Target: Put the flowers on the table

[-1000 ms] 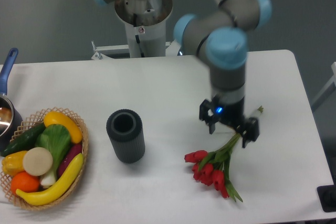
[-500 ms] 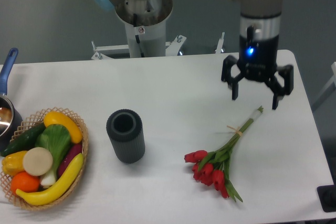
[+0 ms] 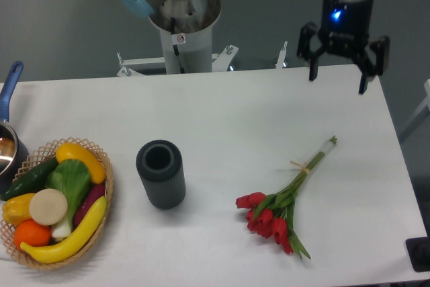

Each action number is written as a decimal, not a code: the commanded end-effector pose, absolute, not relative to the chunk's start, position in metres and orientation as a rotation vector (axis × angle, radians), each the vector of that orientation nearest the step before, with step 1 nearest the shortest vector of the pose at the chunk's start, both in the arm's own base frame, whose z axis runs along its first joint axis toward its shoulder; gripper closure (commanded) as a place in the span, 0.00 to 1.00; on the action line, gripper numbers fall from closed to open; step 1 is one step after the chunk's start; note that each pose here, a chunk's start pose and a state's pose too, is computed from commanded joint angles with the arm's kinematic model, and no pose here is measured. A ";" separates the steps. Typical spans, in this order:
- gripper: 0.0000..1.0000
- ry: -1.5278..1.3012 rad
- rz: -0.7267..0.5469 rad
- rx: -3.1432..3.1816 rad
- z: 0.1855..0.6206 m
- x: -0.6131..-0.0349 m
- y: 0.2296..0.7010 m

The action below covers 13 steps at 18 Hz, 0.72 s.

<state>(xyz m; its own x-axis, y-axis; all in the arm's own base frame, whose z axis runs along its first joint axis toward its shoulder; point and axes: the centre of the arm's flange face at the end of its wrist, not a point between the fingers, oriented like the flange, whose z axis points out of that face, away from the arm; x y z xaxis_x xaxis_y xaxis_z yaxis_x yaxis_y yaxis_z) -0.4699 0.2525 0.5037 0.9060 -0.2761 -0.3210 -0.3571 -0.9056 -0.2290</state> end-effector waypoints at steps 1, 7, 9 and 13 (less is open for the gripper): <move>0.00 0.534 0.428 -2.797 0.501 -0.465 0.245; 0.00 0.577 0.439 -2.852 0.496 -0.465 0.231; 0.00 0.576 0.432 -2.853 0.494 -0.466 0.231; 0.00 0.576 0.429 -2.851 0.493 -0.466 0.232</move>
<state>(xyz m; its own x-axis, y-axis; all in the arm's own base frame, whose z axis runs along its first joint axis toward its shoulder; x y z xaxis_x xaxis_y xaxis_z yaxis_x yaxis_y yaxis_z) -0.4663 0.2319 0.4933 0.8818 -0.3470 -0.3195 -0.4054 -0.9038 -0.1372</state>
